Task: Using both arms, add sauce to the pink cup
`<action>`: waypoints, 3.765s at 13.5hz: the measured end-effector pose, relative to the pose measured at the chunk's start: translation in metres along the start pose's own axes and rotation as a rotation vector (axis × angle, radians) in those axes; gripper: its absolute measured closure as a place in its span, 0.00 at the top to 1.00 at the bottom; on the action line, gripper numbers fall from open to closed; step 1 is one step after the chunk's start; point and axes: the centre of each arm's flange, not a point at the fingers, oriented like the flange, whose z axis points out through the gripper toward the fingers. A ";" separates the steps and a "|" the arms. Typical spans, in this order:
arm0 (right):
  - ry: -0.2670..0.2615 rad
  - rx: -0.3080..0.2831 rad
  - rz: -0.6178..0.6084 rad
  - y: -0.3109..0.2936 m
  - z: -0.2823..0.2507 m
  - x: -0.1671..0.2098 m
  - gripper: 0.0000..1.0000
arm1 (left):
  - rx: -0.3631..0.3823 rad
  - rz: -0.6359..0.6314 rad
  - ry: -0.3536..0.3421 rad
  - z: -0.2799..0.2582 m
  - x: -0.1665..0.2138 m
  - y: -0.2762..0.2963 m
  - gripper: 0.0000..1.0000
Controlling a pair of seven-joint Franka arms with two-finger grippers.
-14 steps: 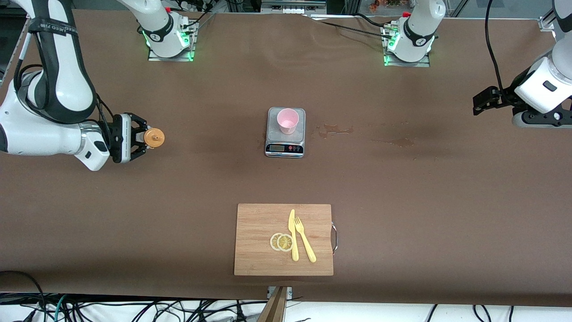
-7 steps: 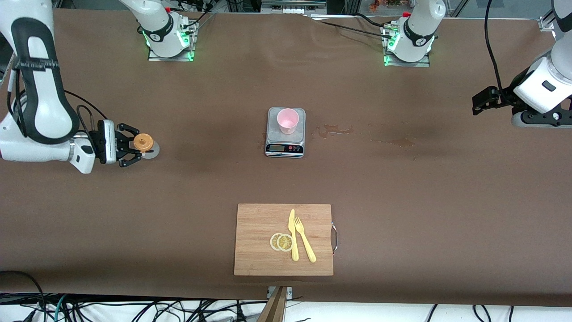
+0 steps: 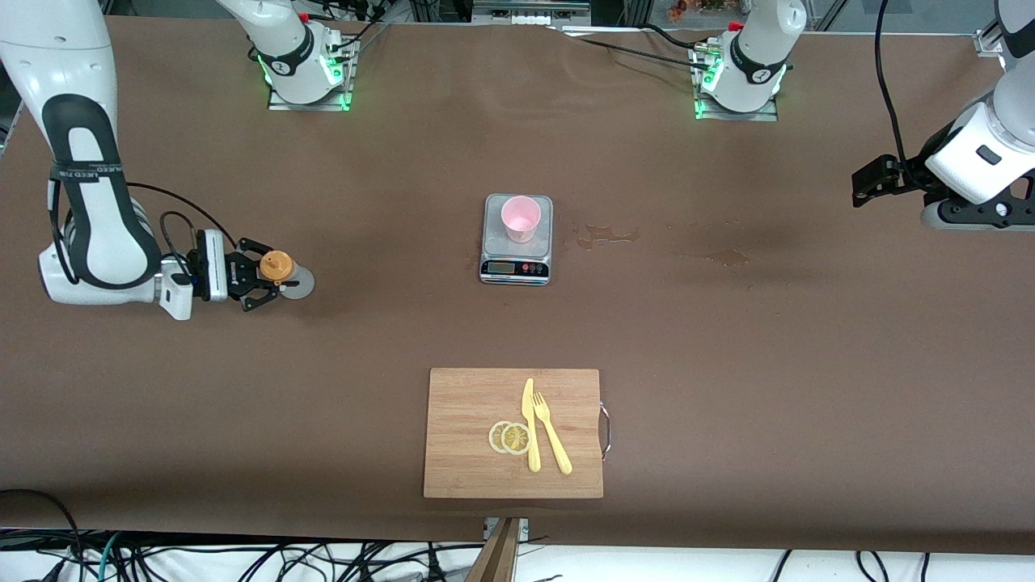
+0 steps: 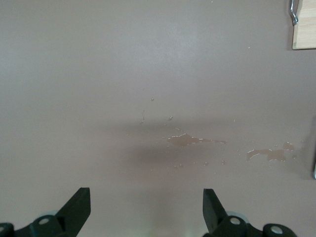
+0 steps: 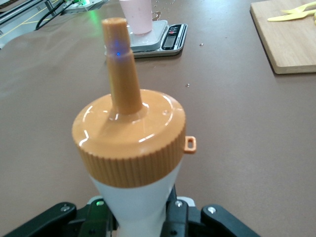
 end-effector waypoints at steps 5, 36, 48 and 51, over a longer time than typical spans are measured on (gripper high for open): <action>0.013 -0.011 -0.016 0.001 0.005 -0.005 0.40 | 0.000 -0.001 -0.004 0.000 0.000 -0.001 1.00; -0.664 -0.247 0.339 -0.061 -0.219 0.206 1.00 | 0.001 0.003 -0.013 0.000 -0.002 0.001 1.00; -0.585 -0.698 1.150 -0.082 -0.210 0.304 1.00 | 0.001 0.004 -0.013 0.000 -0.002 0.002 1.00; -0.557 -0.787 1.270 -0.089 -0.210 0.321 1.00 | 0.001 0.007 -0.012 -0.001 -0.002 0.004 1.00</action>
